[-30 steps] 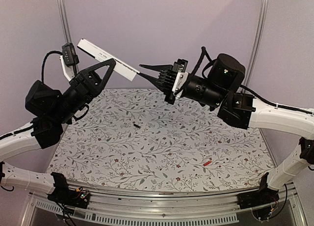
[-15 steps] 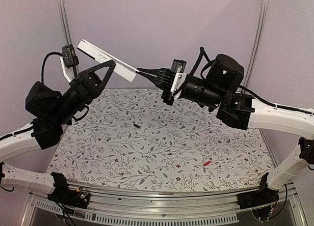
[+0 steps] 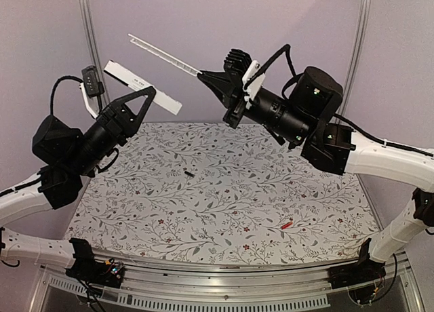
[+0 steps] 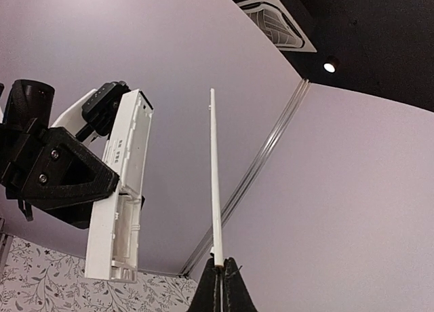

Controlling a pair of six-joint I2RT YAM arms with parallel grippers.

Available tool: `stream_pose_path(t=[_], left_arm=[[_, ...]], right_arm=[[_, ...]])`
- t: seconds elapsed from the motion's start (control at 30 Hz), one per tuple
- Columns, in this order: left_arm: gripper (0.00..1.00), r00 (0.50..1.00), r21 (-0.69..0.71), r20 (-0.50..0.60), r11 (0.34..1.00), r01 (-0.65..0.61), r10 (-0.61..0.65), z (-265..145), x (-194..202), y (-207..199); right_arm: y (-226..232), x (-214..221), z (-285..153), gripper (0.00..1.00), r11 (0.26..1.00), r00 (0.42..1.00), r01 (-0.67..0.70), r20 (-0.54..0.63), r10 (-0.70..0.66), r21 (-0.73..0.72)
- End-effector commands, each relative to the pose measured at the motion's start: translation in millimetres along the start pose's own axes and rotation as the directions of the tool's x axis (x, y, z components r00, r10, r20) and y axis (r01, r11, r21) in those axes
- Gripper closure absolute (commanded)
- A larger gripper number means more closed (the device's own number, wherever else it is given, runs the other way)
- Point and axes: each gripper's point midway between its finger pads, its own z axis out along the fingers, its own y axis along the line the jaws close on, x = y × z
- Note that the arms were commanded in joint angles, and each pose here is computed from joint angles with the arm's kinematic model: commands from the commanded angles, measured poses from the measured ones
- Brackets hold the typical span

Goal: Load the batteries into the remote control
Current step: Place the battery cover at the center of the board.

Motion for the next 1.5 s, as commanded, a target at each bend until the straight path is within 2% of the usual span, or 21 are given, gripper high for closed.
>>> stream_pose_path(t=[0.0, 0.07, 0.17, 0.23, 0.3, 0.37, 0.43, 0.53, 0.6, 0.77, 0.9, 1.0, 1.2, 1.4, 1.47], left_arm=[[1.0, 0.999, -0.049, -0.02, 0.997, -0.051, 0.05, -4.9, 3.3, 11.0], [1.0, 0.997, -0.062, -0.013, 0.995, -0.072, 0.072, -9.4, -1.9, 11.0], [1.0, 0.995, -0.108, 0.008, 0.989, -0.097, 0.099, -19.1, -12.0, 15.2], [1.0, 0.994, -0.131, 0.018, 0.986, -0.108, 0.111, -25.0, -16.7, 17.0], [1.0, 0.993, -0.145, 0.018, 0.983, -0.117, 0.12, -29.2, -17.9, 18.9], [1.0, 0.992, -0.152, 0.014, 0.981, -0.123, 0.127, -32.0, -17.1, 20.2], [1.0, 0.992, -0.162, 0.01, 0.979, -0.123, 0.126, -33.9, -14.9, 22.8], [1.0, 0.993, -0.159, 0.001, 0.98, -0.117, 0.119, -34.9, -10.6, 23.8], [1.0, 0.993, -0.15, -0.007, 0.982, -0.117, 0.117, -34.6, -8.2, 22.9], [1.0, 0.993, -0.135, -0.012, 0.984, -0.115, 0.115, -35.4, -8.3, 19.7], [1.0, 0.993, -0.141, -0.006, 0.983, -0.12, 0.121, -37.7, -9.7, 20.3], [1.0, 0.991, -0.135, -0.006, 0.982, -0.13, 0.13, -36.7, -10.8, 18.7], [1.0, 0.989, -0.119, -0.001, 0.982, -0.145, 0.146, -34.5, -14.9, 14.2], [1.0, 0.988, -0.09, 0.015, 0.984, -0.153, 0.155, -34.2, -22.3, 6.1], [1.0, 0.988, -0.083, 0.016, 0.985, -0.152, 0.154, -34.6, -22.7, 4.5]], right_arm=[[-40.6, 0.6, -11.3, 1.0, 0.969, 0.976, -0.192, -0.07, 0.205, 0.155], [-50.3, 33.1, -19.0, 1.0, 0.942, 0.934, -0.275, -0.177, 0.309, 0.192], [-66.5, 96.0, -46.8, 1.0, 0.832, 0.785, -0.453, -0.3, 0.542, 0.319], [-64.2, 145.7, -72.8, 1.0, 0.706, 0.614, -0.574, -0.352, 0.706, 0.415], [-47.2, 194.4, -102.8, 1.0, 0.546, 0.402, -0.671, -0.372, 0.836, 0.501], [-33.0, 226.2, -128.2, 1.0, 0.438, 0.26, -0.697, -0.369, 0.892, 0.568], [-23.2, 255.5, -152.1, 1.0, 0.348, 0.145, -0.69, -0.351, 0.925, 0.635], [-14.0, 289.4, -180.3, 1.0, 0.219, -0.014, -0.683, -0.313, 0.95, 0.696], [-9.3, 316.9, -198.8, 1.0, 0.16, -0.101, -0.657, -0.296, 0.95, 0.736], [9.9, 365.7, -239.8, 1.0, 0.072, -0.25, -0.585, -0.265, 0.931, 0.807], [31.3, 390.0, -270.3, 1.0, -0.032, -0.377, -0.567, -0.225, 0.899, 0.823], [43.0, 399.3, -287.4, 1.0, -0.09, -0.43, -0.566, -0.2, 0.881, 0.82], [47.8, 411.4, -310.2, 0.99, -0.13, -0.468, -0.519, -0.153, 0.87, 0.845], [49.7, 420.2, -323.3, 0.7, -0.141, -0.477, -0.474, -0.12, 0.871, 0.869], [50.2, 421.6, -325.1, 0.66, -0.139, -0.478, -0.467, -0.117, 0.871, 0.873]])
